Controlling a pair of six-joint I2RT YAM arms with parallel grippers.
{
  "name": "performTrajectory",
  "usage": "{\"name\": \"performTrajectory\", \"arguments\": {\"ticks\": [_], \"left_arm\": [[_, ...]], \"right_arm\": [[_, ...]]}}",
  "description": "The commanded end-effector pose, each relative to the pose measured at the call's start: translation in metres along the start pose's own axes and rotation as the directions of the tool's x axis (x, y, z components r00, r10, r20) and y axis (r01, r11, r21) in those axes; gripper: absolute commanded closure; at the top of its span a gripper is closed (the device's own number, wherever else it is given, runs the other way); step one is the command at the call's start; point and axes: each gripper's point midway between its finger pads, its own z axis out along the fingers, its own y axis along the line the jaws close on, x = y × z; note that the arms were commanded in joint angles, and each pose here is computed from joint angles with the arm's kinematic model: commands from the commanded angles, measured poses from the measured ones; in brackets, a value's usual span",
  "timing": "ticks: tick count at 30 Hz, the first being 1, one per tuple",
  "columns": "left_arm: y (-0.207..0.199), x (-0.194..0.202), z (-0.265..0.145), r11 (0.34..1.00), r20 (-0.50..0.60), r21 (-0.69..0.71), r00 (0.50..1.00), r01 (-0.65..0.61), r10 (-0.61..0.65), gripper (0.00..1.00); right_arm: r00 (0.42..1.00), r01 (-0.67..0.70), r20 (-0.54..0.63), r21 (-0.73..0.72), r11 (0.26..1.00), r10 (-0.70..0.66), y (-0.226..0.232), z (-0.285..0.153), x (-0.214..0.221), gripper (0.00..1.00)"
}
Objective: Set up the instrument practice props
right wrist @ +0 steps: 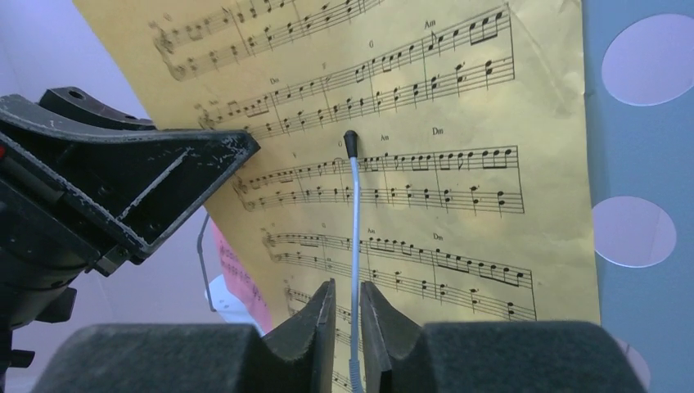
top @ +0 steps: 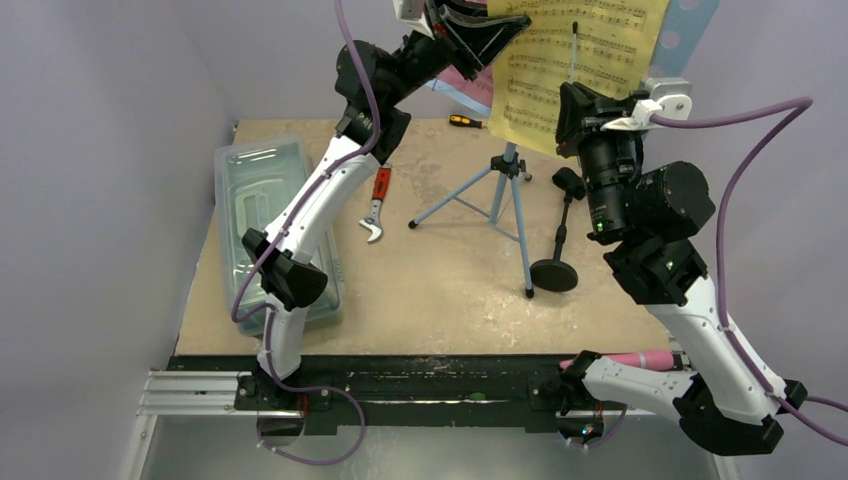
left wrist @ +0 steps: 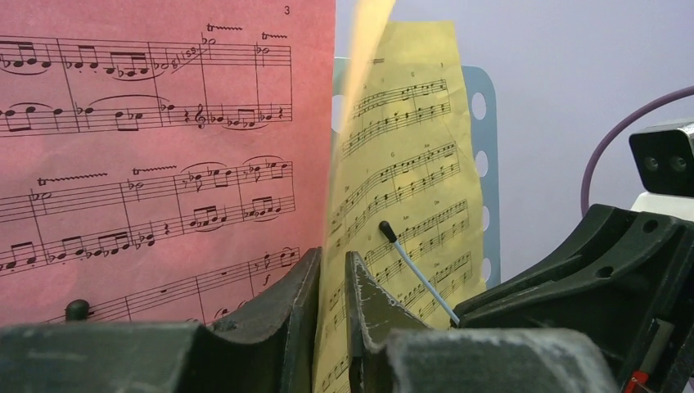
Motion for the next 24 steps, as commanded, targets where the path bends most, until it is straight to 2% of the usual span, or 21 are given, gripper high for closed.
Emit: {"name": "performTrajectory", "arguments": {"ticks": [1,8,15,17,20,24], "left_arm": [[-0.005,-0.030,0.003,1.000,0.058,-0.011,0.998,-0.022,0.022,0.83],[0.000,-0.030,0.003,0.999,0.065,-0.034,0.998,-0.001,0.003,0.74],[0.005,-0.041,-0.001,0.998,0.071,-0.064,0.997,0.005,0.000,0.63],[0.005,-0.044,-0.001,0.998,0.079,-0.061,0.997,0.004,0.000,0.72],[0.005,-0.047,0.000,0.998,0.099,-0.058,0.995,0.007,-0.001,0.81],[0.009,-0.050,0.002,0.998,0.129,-0.063,0.992,0.008,0.000,0.84]], "right_arm": [[0.998,-0.035,0.052,0.000,0.999,0.035,-0.004,-0.005,-0.017,0.79],[0.998,-0.037,0.045,-0.002,0.999,0.037,-0.005,-0.006,-0.015,0.77],[0.998,-0.053,0.044,-0.013,0.999,0.053,-0.008,-0.014,-0.020,0.44],[0.998,-0.058,0.034,-0.028,0.998,0.059,-0.008,-0.019,-0.020,0.38],[0.997,-0.077,0.025,-0.050,0.996,0.078,-0.008,-0.026,-0.021,0.32],[0.994,-0.110,0.001,-0.083,0.991,0.110,-0.006,-0.035,-0.019,0.29]]}}
